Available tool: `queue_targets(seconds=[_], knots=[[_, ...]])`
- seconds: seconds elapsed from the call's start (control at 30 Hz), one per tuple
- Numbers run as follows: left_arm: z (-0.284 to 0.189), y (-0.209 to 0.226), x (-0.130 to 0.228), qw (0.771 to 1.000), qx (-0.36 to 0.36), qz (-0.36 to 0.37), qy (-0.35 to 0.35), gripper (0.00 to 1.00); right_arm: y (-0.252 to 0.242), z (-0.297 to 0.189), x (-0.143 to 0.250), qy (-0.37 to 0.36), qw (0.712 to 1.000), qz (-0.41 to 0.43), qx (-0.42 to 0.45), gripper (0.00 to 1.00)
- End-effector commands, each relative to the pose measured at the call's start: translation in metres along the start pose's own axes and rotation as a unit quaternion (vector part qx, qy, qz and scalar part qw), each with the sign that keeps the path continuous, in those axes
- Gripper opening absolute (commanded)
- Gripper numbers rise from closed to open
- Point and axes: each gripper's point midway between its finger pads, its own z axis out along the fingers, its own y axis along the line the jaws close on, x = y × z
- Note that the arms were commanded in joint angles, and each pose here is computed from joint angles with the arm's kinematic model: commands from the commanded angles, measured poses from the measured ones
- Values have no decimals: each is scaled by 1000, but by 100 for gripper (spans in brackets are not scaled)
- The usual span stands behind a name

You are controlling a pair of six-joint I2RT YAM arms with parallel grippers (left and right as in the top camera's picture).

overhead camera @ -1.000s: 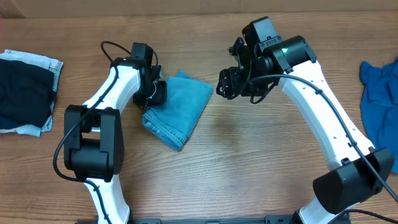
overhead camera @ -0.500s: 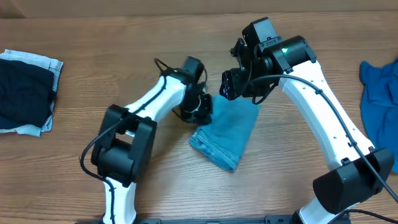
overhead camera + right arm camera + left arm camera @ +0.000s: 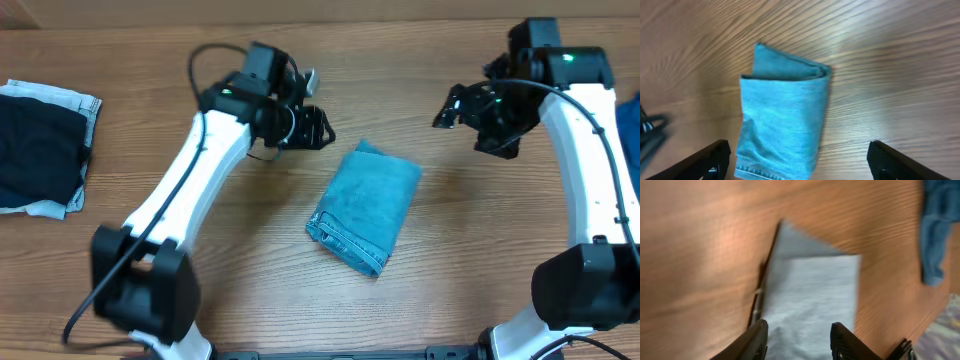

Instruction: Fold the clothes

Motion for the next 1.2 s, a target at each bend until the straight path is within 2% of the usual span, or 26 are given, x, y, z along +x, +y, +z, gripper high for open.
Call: queue_targets(seconds=[0.0, 0.1, 0.2, 0.23, 0.27, 0.3, 0.4, 0.47, 0.57, 0.6, 0.67, 0.8, 0.87, 0.97, 1.03, 1.17], knots=[[-20, -17, 0, 996, 3, 85, -12, 44, -8, -3, -3, -1, 1000, 17, -8, 93], [-15, -18, 26, 997, -3, 74, 38, 35, -16, 1, 1, 9, 1000, 7, 5, 94], [-9, -30, 41, 992, -1, 113, 62, 29, -35, 1, -2, -3, 998, 8, 59, 86], [-7, -32, 44, 990, -12, 122, 65, 27, -38, 0, -6, -12, 998, 7, 69, 73], [-8, -33, 49, 988, -30, 131, 69, 24, -38, 0, -8, -17, 998, 3, 67, 66], [-12, -34, 53, 987, -49, 139, 70, 23, -36, -2, -11, -24, 998, -10, 65, 62], [-44, -38, 60, 979, -109, 167, 46, 22, -25, -20, -16, -66, 996, -38, 49, 62], [-75, -47, 64, 974, -143, 173, 11, 23, -15, -49, -18, -119, 990, -63, 34, 62], [-105, -73, 72, 971, -146, 184, -37, 26, -7, -89, -9, -180, 981, -75, 19, 63], [-107, -82, 77, 971, -139, 190, -41, 27, -6, -97, -5, -191, 978, -77, 18, 67], [-92, -94, 96, 974, -133, 183, -19, 30, -5, -112, 6, -206, 976, -75, 13, 74], [-34, -81, 128, 976, -133, 165, 47, 30, -8, -110, 12, -193, 979, -71, 17, 75], [10, -87, 144, 978, -81, 170, 88, 19, -7, -109, 11, -194, 978, -71, 16, 75], [48, -113, 154, 969, -1, 217, 118, 4, -8, -110, 10, -196, 978, -71, 18, 75], [68, -128, 160, 961, 36, 245, 125, 4, -13, -111, 8, -201, 977, -61, 31, 75], [96, -132, 180, 951, 40, 267, 153, 4, -17, -113, 4, -210, 976, -41, 35, 75]])
